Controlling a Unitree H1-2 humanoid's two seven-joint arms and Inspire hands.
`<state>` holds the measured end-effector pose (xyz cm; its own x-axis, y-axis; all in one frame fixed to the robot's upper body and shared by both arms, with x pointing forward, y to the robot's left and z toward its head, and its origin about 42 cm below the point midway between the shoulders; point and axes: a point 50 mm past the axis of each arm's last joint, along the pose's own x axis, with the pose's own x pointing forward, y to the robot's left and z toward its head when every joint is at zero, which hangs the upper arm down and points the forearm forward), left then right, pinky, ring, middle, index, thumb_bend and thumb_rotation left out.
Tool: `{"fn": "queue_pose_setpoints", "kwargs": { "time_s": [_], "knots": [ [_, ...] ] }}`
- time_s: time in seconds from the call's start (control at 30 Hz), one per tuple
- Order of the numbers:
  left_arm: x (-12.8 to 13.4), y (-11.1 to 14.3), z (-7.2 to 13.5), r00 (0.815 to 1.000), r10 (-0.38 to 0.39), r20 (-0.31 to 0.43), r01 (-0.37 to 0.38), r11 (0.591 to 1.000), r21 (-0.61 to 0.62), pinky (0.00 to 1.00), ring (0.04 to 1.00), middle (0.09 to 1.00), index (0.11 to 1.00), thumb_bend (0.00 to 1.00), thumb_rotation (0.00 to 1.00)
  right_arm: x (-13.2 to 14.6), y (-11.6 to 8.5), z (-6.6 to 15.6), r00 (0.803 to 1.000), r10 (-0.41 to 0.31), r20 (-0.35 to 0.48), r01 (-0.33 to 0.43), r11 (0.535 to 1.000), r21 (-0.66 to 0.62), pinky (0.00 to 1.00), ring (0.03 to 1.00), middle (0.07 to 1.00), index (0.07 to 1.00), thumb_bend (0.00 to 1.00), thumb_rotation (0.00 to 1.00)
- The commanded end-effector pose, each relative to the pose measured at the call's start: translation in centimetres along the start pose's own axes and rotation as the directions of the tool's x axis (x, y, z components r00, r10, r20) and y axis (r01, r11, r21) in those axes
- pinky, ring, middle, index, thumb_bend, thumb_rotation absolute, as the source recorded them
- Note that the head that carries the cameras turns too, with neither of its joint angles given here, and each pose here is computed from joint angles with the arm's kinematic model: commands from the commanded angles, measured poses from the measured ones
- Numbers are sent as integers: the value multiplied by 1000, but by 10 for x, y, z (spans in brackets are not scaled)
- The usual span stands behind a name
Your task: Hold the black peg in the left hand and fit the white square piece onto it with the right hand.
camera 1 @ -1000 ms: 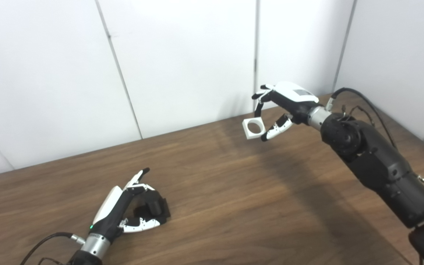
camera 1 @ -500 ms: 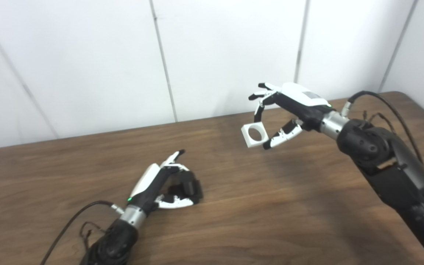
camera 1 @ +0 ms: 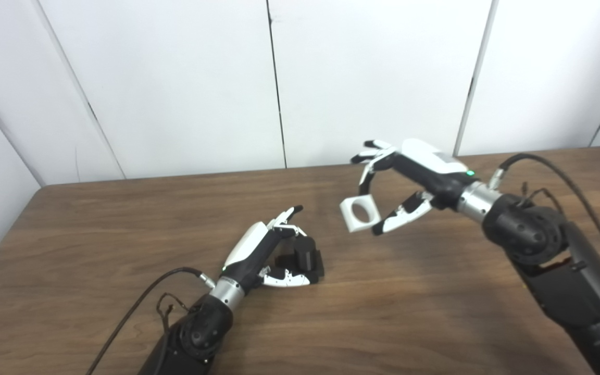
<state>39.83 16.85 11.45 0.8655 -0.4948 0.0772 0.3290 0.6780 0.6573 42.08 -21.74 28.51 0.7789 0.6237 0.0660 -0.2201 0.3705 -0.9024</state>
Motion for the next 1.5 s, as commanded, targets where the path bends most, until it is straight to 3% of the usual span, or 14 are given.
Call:
{"fn": "queue_pose_setpoints", "kwargs": {
  "time_s": [0.0,0.63,1.47],
  "knots": [
    [1,-5,-4,998,-48,-41,50,998,42,1000,1000,1000,493,522,73,11,-18,13,997,-45,59,47,998,-32,960,987,869,482,522,143],
    [5,-13,2,998,-46,-47,48,998,45,1000,1000,1000,493,523,73,51,15,24,998,13,56,-14,1000,12,1000,1000,877,481,522,143],
    [6,-14,5,998,-42,-48,44,998,48,1000,1000,1000,493,523,71,68,28,36,997,37,75,-38,999,21,1000,995,874,481,521,144]
  ]
}}
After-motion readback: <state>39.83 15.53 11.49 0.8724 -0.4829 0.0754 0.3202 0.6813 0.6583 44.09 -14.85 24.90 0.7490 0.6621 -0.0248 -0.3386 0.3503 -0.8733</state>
